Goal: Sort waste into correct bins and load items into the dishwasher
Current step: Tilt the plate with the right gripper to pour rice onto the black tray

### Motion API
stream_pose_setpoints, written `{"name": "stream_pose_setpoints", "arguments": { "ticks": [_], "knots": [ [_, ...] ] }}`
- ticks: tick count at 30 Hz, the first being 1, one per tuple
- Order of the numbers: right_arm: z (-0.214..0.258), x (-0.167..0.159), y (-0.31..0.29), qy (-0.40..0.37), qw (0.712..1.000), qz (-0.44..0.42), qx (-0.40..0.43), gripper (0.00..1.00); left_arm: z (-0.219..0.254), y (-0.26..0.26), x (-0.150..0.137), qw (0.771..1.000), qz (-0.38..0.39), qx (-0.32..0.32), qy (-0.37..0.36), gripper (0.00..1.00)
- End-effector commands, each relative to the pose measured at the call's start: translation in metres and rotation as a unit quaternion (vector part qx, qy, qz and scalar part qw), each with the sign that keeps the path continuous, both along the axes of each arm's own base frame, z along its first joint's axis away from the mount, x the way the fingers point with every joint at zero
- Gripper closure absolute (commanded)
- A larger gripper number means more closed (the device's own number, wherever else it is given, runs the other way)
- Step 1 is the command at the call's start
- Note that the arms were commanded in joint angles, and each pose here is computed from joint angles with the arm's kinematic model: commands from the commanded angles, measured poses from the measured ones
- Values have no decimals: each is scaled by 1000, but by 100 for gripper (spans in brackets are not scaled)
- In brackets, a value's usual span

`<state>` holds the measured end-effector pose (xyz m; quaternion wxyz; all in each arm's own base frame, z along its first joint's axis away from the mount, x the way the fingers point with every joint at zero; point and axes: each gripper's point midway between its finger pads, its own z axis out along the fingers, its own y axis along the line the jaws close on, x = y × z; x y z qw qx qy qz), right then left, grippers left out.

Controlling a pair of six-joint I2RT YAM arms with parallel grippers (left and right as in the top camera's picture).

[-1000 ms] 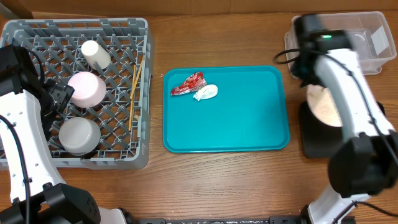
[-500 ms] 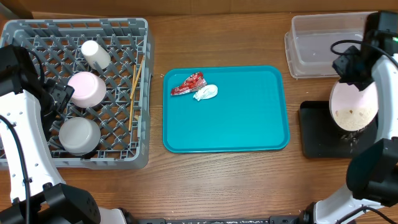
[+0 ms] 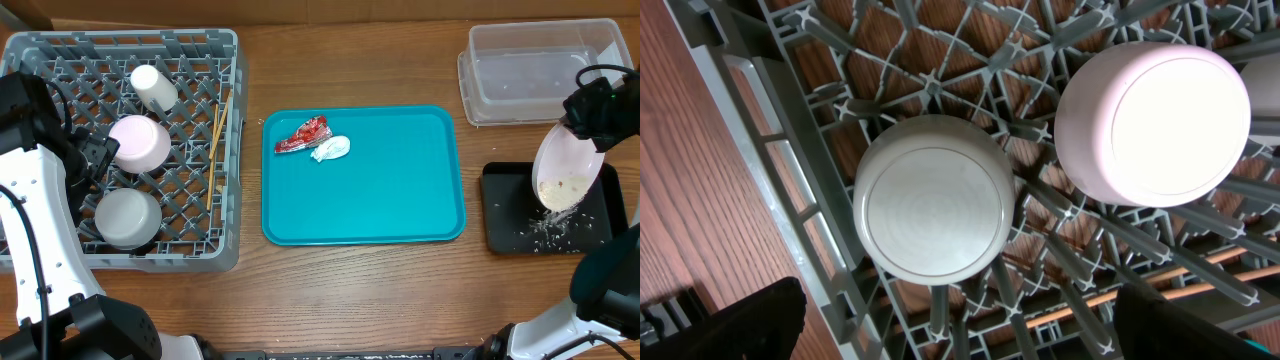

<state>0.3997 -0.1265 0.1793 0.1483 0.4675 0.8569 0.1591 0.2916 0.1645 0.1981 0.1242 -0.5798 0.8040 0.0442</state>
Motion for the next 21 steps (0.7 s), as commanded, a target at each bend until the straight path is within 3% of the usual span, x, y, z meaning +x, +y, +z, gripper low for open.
{"name": "stream_pose_setpoints", "arguments": {
  "ticks": [1, 13, 21],
  "knots": [
    [25, 4, 0, -51, 998, 17, 33, 96, 2, 1, 0, 1000, 14, 0, -7, 0],
    [44, -9, -21, -116, 986, 21, 116, 96, 2, 1, 0, 1000, 13, 0, -6, 0],
    [44, -16, -27, -124, 985, 43, 110, 96, 2, 1, 0, 1000, 13, 0, -6, 0]
  ]
}}
